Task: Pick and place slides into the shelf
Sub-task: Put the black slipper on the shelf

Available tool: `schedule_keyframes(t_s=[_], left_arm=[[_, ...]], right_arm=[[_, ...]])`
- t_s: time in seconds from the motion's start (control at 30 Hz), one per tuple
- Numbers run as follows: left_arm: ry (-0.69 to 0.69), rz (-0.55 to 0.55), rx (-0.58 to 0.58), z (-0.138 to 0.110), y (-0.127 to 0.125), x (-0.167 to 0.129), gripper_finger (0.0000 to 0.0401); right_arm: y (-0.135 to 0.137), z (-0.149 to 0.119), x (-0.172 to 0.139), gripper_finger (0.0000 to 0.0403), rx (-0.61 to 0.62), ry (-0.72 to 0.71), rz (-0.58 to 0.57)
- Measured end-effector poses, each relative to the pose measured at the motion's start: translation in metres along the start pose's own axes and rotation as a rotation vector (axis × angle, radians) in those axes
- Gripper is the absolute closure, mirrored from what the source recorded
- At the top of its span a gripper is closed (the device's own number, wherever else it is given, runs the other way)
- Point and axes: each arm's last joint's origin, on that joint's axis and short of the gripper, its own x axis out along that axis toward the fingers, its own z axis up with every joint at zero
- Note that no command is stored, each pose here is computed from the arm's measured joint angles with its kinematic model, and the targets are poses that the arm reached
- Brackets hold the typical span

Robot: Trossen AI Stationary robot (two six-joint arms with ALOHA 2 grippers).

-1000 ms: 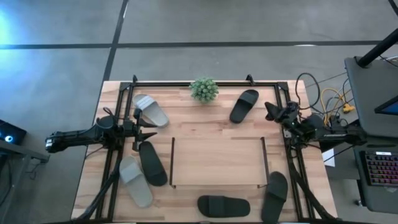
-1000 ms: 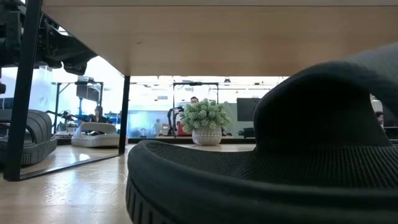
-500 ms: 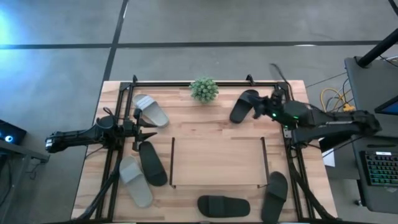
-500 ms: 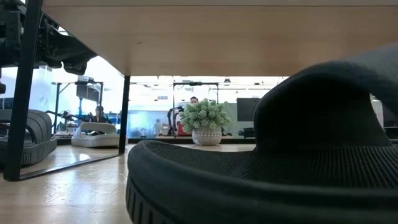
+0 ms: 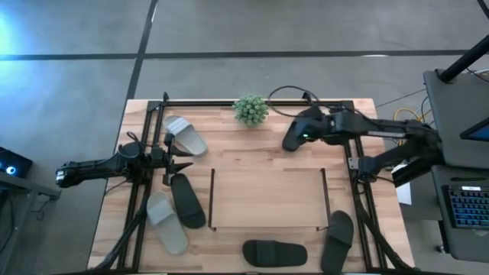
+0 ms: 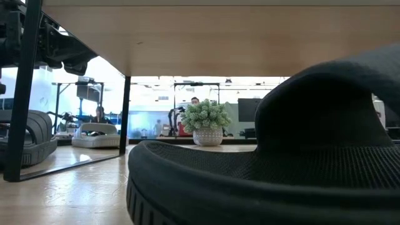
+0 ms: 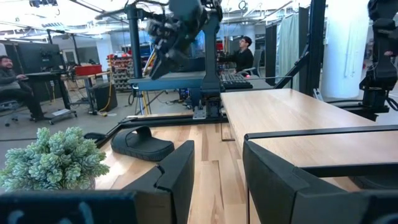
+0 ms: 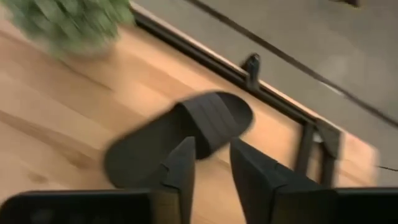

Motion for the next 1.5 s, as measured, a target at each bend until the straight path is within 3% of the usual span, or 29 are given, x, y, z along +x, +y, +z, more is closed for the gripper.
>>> schedule_keyframes(t_s=[0.2, 0.43, 0.63, 0.87, 1.13, 1.5], left_arm=[[0.000, 0.000, 0.000, 0.000, 0.000, 0.000, 0.0278], [0.000, 0.000, 0.000, 0.000, 0.000, 0.000, 0.0278], [0.000, 0.000, 0.000, 0.000, 0.000, 0.000, 0.0278], [0.000, 0.000, 0.000, 0.000, 0.000, 0.000, 0.0278], [0.000, 0.000, 0.000, 0.000, 0.000, 0.000, 0.0278], [0.000, 0.000, 0.000, 0.000, 0.000, 0.000, 0.0278]], right_arm=[[0.016, 0.000, 0.032, 0.0230, -0.143, 0.173, -0.182], [0.027, 0.001, 0.074, 0.0187, -0.270, 0.329, -0.256], [0.025, 0.013, 0.116, 0.0177, -0.324, 0.465, -0.298], [0.033, 0.025, 0.133, 0.0177, -0.379, 0.530, -0.257], [0.032, 0.027, 0.143, 0.0177, -0.456, 0.463, -0.383], [0.007, 0.031, 0.167, 0.0177, -0.428, 0.602, -0.256]])
